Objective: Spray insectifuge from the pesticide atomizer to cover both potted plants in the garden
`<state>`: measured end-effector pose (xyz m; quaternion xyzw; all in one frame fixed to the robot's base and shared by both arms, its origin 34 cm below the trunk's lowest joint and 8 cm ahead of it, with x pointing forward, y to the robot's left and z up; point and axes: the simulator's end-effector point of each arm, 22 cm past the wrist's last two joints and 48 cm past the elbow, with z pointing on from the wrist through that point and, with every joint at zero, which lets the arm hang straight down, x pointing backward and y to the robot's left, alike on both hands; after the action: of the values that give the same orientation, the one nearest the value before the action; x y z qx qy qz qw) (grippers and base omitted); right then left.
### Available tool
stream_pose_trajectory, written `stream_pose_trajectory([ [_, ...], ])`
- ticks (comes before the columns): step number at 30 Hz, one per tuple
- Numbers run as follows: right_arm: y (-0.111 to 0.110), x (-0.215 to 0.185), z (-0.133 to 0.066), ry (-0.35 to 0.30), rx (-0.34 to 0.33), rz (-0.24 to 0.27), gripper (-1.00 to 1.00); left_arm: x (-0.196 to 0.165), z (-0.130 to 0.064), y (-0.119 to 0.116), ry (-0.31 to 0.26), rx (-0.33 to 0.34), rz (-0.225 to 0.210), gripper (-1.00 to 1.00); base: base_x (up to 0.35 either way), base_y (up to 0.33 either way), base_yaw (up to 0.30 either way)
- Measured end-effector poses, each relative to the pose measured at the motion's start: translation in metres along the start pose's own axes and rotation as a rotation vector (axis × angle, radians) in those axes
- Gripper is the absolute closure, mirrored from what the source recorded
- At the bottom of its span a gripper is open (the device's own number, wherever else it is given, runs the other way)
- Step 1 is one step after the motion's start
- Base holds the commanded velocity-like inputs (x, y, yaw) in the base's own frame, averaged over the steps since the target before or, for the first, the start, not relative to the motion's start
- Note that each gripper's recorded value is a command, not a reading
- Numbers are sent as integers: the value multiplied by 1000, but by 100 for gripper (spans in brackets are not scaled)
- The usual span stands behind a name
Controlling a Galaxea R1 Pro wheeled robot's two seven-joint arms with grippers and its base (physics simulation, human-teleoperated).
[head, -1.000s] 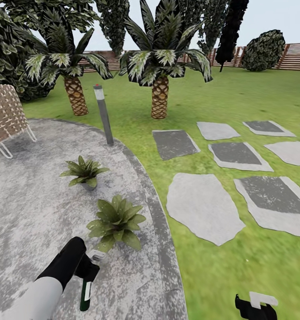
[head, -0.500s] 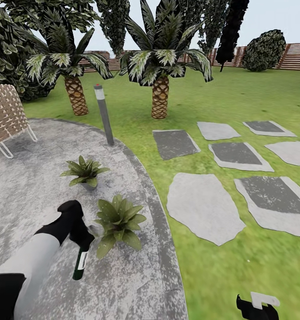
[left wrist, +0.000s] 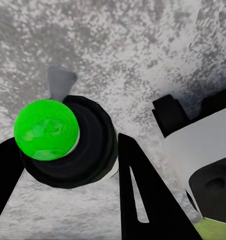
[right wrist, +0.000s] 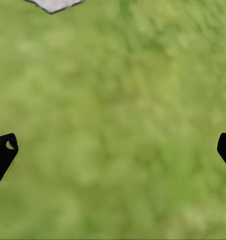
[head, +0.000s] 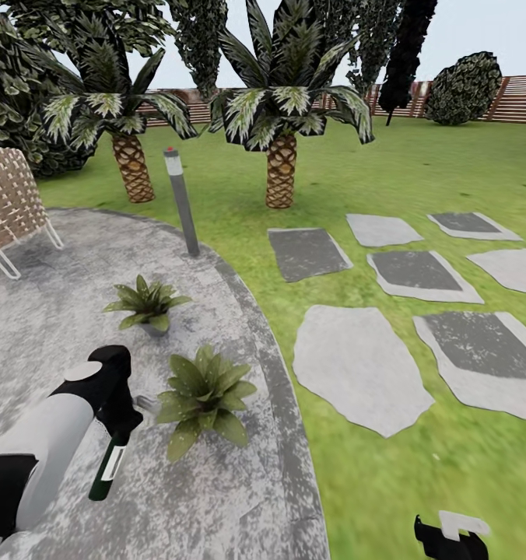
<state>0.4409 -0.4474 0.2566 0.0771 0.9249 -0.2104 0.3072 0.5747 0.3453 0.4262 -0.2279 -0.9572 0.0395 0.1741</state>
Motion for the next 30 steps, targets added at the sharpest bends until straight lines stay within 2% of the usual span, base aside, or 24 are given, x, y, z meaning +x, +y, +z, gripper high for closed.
stream_pose_trajectory([
  [6, 0, 0, 0, 0, 0, 0, -100, 0, 0, 0, -1, 1, 1, 100, 203, 60, 4],
  [10, 0, 1, 0, 1, 1, 0, -100, 1, 1, 1, 5, 0, 3, 100, 13, 4, 207],
  [13, 0, 0, 0, 1, 1, 0, -100, 6, 10, -3, 18, 8, 4, 100, 1, 0, 196],
  [21, 0, 1, 0, 1, 1, 0, -100, 13, 35, -25, 45, 50, 16, 100, 0, -78, 14],
  [28, 0, 0, 0, 1, 0, 0, -100, 17, 37, -21, 49, 47, 7, 100, 0, -81, 0],
  [30, 0, 0, 0, 1, 0, -1, -100, 32, 47, -13, 72, 35, -9, 100, 0, -3, 0],
])
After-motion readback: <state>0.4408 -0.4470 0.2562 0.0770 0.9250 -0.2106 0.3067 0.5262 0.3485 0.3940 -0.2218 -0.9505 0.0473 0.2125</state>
